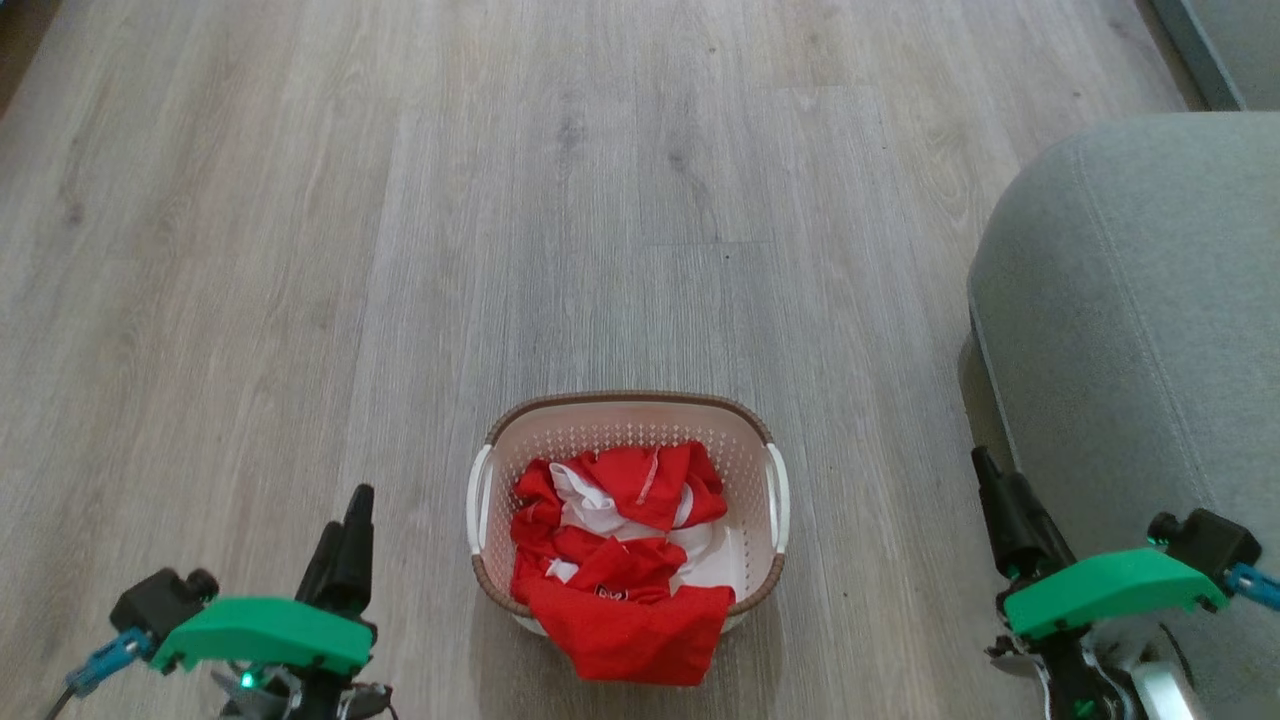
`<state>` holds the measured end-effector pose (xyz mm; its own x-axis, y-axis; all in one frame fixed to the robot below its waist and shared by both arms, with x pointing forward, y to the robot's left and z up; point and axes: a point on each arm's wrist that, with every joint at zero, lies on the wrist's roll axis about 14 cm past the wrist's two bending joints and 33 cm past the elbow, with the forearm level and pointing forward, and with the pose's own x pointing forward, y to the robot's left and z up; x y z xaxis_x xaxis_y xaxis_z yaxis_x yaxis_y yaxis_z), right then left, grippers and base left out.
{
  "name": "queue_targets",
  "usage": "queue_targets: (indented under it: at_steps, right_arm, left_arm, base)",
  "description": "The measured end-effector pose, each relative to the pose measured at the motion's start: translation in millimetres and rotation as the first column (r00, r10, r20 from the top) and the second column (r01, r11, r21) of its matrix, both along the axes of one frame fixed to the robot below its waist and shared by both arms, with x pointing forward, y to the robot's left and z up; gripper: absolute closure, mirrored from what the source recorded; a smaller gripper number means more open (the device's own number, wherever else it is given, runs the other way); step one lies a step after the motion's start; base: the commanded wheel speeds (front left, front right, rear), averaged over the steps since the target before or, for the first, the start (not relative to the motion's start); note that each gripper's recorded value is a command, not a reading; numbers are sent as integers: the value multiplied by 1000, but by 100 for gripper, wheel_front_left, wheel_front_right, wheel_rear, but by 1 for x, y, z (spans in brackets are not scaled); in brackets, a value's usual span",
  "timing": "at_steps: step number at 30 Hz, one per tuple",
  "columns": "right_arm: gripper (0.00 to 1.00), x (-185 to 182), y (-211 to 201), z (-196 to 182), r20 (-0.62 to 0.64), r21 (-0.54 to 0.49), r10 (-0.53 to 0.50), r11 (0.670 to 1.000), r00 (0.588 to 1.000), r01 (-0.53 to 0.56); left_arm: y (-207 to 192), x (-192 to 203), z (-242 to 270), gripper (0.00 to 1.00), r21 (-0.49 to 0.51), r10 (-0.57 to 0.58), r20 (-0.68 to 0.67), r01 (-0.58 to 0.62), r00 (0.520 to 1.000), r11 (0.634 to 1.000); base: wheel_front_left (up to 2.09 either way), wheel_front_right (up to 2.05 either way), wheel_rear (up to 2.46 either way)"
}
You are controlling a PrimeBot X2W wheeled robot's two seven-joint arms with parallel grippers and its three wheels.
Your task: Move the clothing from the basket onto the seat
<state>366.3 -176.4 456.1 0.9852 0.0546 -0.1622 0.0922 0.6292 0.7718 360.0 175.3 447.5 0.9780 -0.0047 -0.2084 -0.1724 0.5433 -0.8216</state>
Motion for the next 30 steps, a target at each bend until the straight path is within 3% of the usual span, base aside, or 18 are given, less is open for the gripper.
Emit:
queue_targets:
  at_steps: [13, 30]
  right_arm:
    - [0, 2, 7, -1, 13, -183, 61, 981, 998, -58]
    - [0, 4, 7, 3, 39, -377, 104, 923, 994, -82]
  left_arm:
    - [-3, 1, 4, 0, 182, -29, 11, 27, 1000, 983]
    - [-4, 3, 8, 0, 380, -63, 28, 48, 998, 924]
  base:
    - [0, 0, 0]
    - [0, 0, 0]
